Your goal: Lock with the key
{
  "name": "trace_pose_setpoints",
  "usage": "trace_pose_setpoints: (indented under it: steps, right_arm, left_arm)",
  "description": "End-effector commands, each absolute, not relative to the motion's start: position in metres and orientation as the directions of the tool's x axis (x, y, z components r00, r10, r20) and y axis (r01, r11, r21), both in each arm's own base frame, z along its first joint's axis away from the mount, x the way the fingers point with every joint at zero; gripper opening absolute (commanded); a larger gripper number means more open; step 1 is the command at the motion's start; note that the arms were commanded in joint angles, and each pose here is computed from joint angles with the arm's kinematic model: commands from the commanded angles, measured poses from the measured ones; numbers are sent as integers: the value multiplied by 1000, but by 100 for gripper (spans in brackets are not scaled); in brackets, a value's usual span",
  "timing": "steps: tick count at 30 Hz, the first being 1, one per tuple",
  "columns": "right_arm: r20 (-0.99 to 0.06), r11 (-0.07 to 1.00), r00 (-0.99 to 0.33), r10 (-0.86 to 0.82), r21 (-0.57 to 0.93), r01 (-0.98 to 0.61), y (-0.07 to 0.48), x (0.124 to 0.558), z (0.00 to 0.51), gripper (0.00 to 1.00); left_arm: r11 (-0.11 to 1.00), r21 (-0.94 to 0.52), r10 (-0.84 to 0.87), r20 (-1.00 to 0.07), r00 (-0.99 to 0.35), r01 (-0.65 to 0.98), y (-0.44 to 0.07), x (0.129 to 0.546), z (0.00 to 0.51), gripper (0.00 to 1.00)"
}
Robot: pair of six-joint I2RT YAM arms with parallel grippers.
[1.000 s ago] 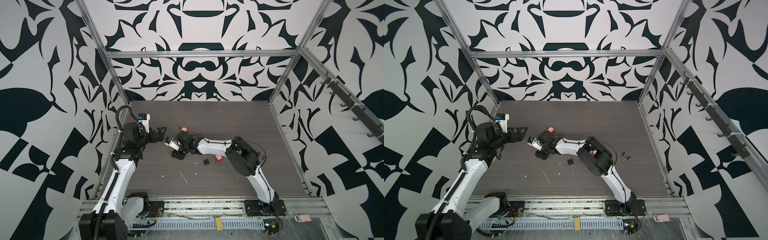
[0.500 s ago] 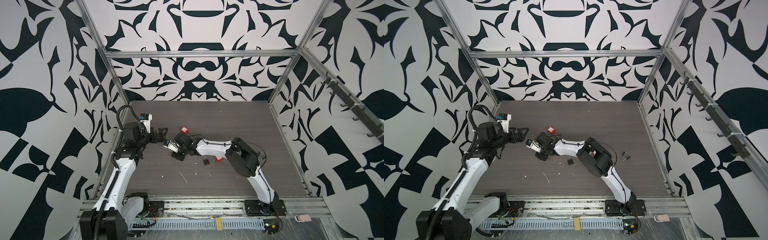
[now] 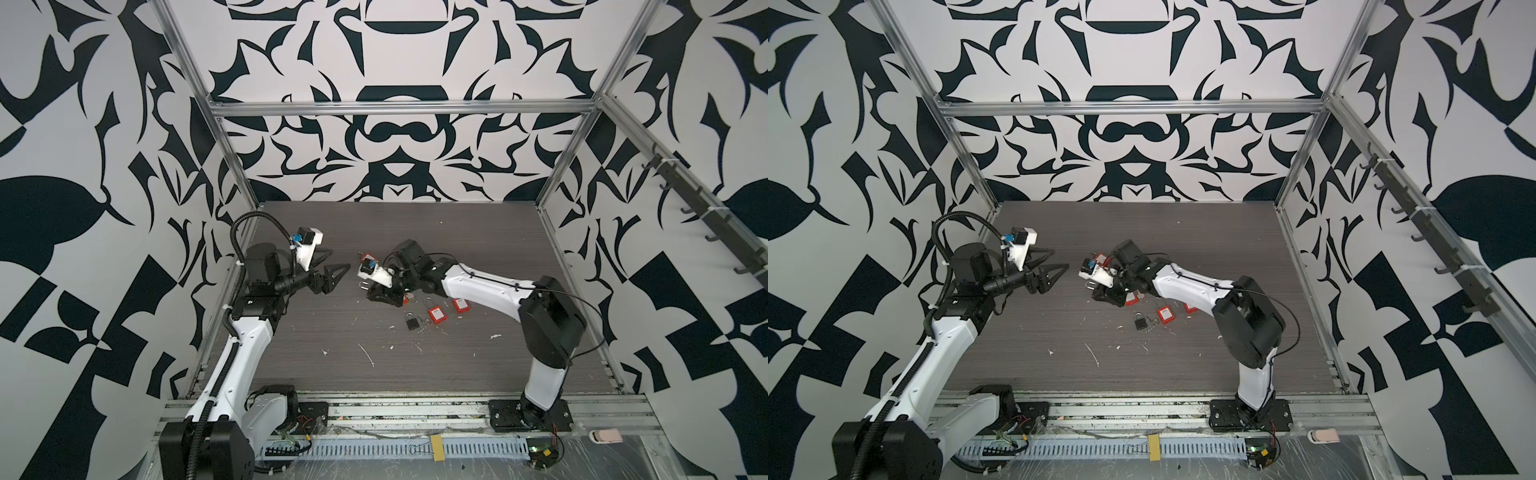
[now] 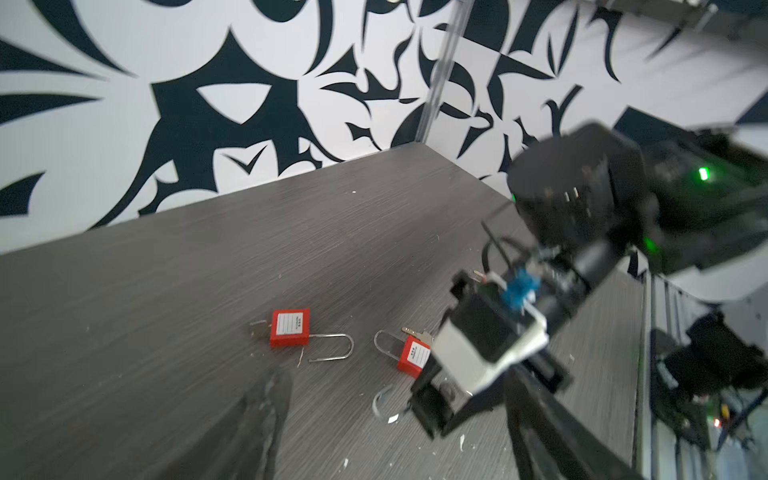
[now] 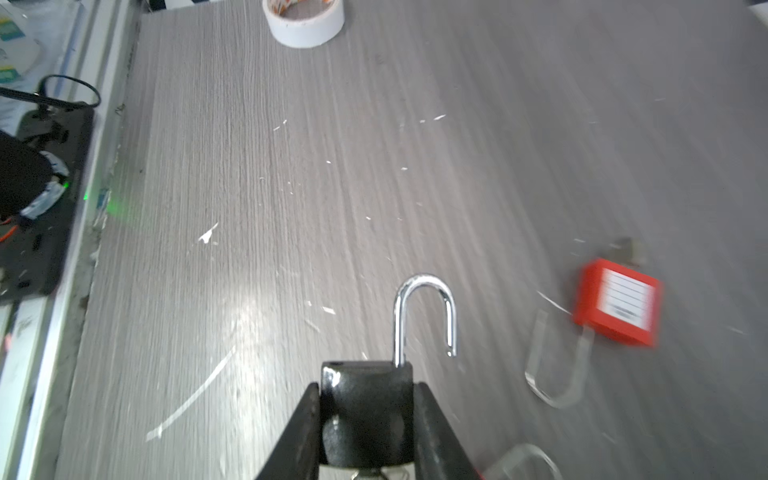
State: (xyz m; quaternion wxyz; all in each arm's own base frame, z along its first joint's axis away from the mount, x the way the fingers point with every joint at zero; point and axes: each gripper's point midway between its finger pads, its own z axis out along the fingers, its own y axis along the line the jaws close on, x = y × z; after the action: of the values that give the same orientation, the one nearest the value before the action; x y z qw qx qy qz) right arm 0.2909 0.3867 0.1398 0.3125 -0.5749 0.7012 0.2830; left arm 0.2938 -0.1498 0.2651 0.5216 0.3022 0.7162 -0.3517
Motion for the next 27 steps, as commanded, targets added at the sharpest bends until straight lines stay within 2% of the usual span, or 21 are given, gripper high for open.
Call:
trace_pose_setpoints:
  steps: [1,3,5,11,15,21,27]
  right_arm:
    - [-794,79,-78,-603,38,-996,359,270,172,18]
    - [-803,69,-47,-594,8,-998,342,267,183,17]
    - [-812,103,-39,-582,-26,-994,329,269,192,16]
    - [-833,76,-36,-552,-7,-997,304,243,219,16]
    - [-834,63,-55,-548,25,-998,292,223,229,17]
    - [-833,61,-89,-545,67,-996,282,203,241,16]
    - [-831,69,-102,-547,76,-995,278,198,244,15]
  left_arm:
    - [440,-48,129,-985,-115,897,-169,276,268,77]
    - [438,-18,147,-985,-92,899,-173,280,265,75]
    - [402,28,175,-983,-46,915,-180,280,262,72]
    - [180,217,229,-958,173,960,-216,265,250,62]
    - [62,312,251,-924,287,948,-240,257,243,60]
    - [-20,443,285,-856,430,896,-269,250,236,60]
    - [-74,500,277,-821,499,863,-285,237,237,58]
